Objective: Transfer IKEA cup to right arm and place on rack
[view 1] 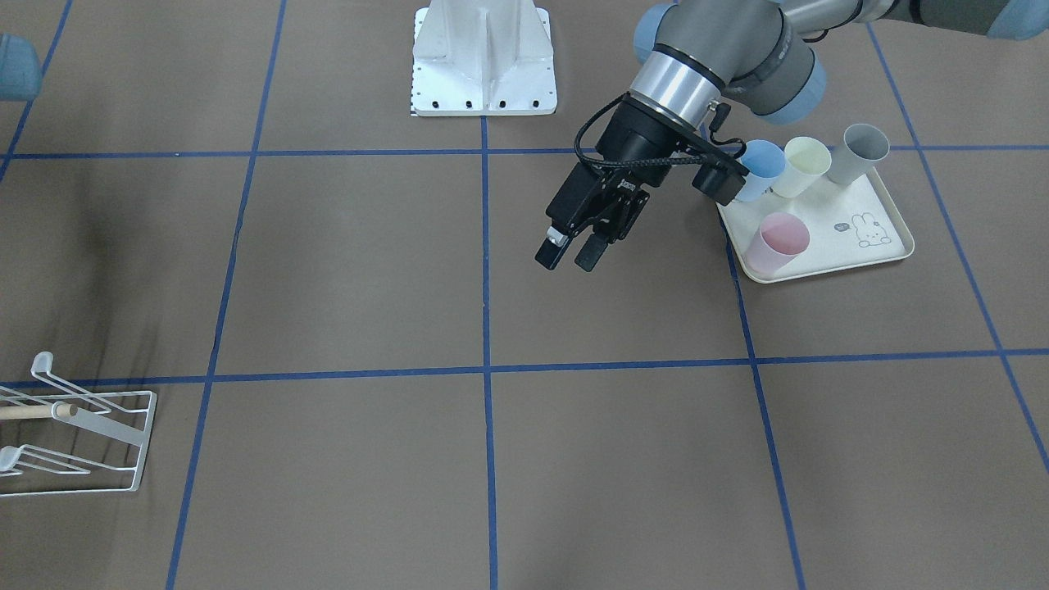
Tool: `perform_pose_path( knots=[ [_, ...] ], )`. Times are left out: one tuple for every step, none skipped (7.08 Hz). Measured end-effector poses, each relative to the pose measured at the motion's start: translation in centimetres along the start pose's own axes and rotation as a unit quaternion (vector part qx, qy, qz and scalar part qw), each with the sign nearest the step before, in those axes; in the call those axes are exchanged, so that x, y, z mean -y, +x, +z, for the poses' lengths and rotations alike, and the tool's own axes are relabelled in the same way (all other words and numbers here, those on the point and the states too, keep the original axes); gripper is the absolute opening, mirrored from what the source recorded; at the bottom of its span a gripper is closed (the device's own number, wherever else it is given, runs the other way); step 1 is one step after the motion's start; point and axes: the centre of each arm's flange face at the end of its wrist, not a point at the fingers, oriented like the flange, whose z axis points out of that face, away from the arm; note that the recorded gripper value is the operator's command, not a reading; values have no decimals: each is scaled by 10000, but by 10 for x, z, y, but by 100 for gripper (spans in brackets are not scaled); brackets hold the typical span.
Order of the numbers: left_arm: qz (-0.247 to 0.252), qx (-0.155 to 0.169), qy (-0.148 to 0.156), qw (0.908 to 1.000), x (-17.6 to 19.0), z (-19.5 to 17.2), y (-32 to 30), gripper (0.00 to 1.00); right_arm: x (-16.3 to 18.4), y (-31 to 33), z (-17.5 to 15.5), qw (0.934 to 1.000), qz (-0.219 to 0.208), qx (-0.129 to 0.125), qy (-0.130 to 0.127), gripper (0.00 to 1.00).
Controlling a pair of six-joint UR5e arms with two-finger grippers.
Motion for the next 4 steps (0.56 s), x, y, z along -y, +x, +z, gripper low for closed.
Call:
perform_pose_path(
  knots=[
    [66, 31, 19, 10000, 2, 1, -2, 100, -12, 12, 8, 9997, -175, -178, -3, 0],
    [119, 50, 31, 9999, 4, 2, -4, 100, -22, 14, 14, 9994, -271, -230, -52, 0],
    [144, 75, 44, 9999, 5, 4, -6, 100, -30, 11, 17, 9992, -324, -223, -103, 0],
    [156, 100, 53, 9998, 6, 6, -8, 100, -37, 9, 18, 9990, -364, -208, -160, 0]
  ],
)
